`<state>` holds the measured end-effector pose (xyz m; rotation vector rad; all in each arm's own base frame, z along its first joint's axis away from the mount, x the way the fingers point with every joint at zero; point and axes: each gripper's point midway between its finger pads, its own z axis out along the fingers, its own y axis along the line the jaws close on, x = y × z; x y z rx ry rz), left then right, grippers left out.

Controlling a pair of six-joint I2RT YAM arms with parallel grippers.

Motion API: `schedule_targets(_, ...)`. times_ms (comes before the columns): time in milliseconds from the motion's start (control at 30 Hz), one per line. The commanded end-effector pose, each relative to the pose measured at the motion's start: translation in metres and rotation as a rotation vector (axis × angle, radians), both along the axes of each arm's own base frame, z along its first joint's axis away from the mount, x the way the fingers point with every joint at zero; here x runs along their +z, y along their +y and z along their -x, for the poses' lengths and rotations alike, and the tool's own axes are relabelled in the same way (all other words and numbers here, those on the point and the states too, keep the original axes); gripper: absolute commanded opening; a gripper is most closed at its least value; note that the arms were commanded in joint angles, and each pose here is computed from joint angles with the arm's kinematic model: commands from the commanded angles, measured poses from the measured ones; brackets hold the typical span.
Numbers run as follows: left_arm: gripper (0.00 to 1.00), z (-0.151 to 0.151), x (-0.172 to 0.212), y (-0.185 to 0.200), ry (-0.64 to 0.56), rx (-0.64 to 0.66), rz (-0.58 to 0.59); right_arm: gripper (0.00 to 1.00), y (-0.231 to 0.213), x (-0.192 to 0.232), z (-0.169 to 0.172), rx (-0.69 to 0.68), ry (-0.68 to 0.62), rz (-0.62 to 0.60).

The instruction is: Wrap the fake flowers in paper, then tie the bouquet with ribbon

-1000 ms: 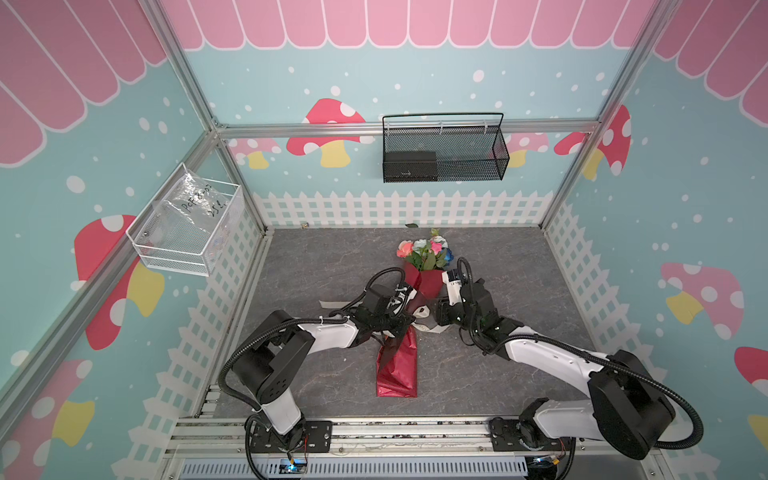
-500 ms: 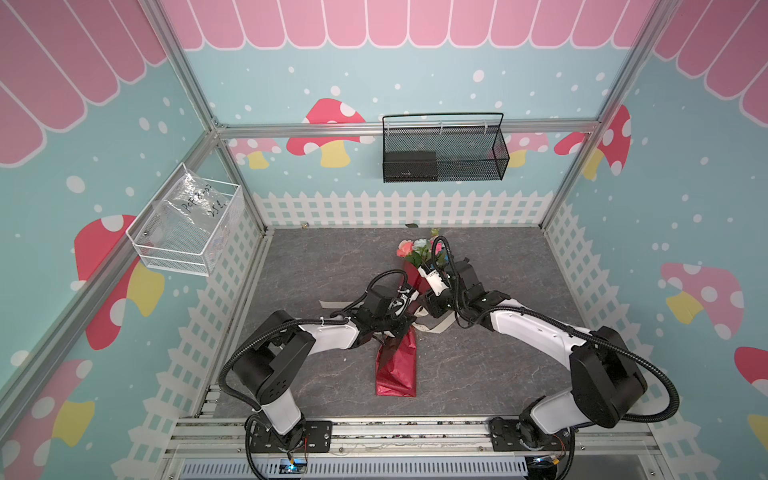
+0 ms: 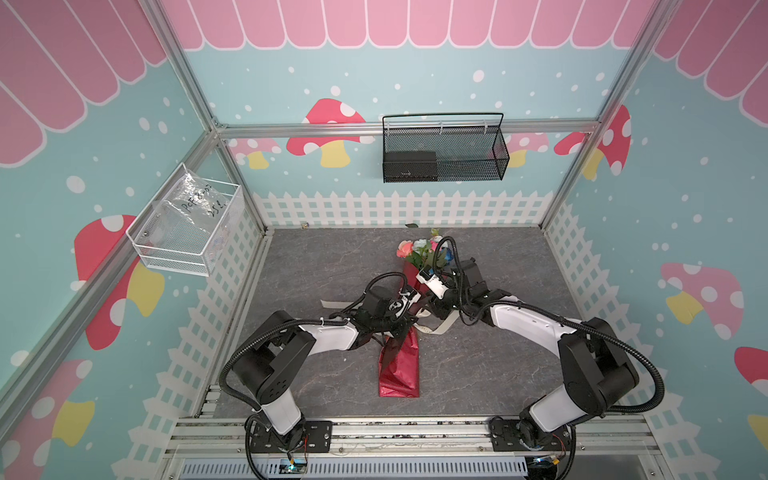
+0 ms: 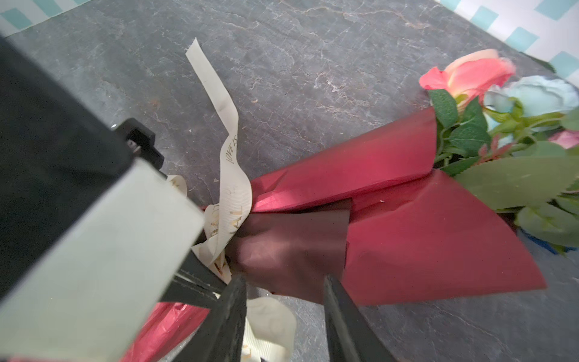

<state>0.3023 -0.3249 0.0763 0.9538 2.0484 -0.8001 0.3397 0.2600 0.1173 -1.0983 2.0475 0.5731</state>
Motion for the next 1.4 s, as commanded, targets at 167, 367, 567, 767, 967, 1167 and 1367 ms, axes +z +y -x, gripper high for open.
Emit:
schedule_targets(167,0.00,0.000,0.002,-0.005,-0.016,-0.049,0.009,0.42,0.006,-0.018,0.005,0.124,0.024,-0.014)
schedule_targets(367,0.00,0.002,0.000,-0.007,-0.003,-0.066,0.009,0.43,0.003,-0.022,0.002,0.126,0.025,-0.003)
schedule_targets(567,0.00,0.004,-0.002,-0.007,0.009,-0.072,0.004,0.46,-0.005,-0.030,-0.007,0.093,0.028,0.072)
schedule_targets(767,0.00,0.004,-0.003,-0.007,0.007,-0.072,0.005,0.56,-0.005,-0.018,-0.001,0.072,0.043,0.024)
schedule_targets(967,0.00,0.004,-0.001,-0.004,-0.016,-0.068,-0.004,0.53,-0.013,0.010,-0.009,-0.125,0.196,-0.162)
schedule_targets(1167,0.00,0.000,0.002,-0.001,-0.041,-0.043,-0.002,0.44,-0.023,0.012,0.008,-0.361,0.433,-0.285)
schedule_targets(1367,0.00,-0.002,0.002,0.002,-0.049,-0.020,-0.006,0.32,-0.021,0.019,0.047,-0.459,0.579,-0.478)
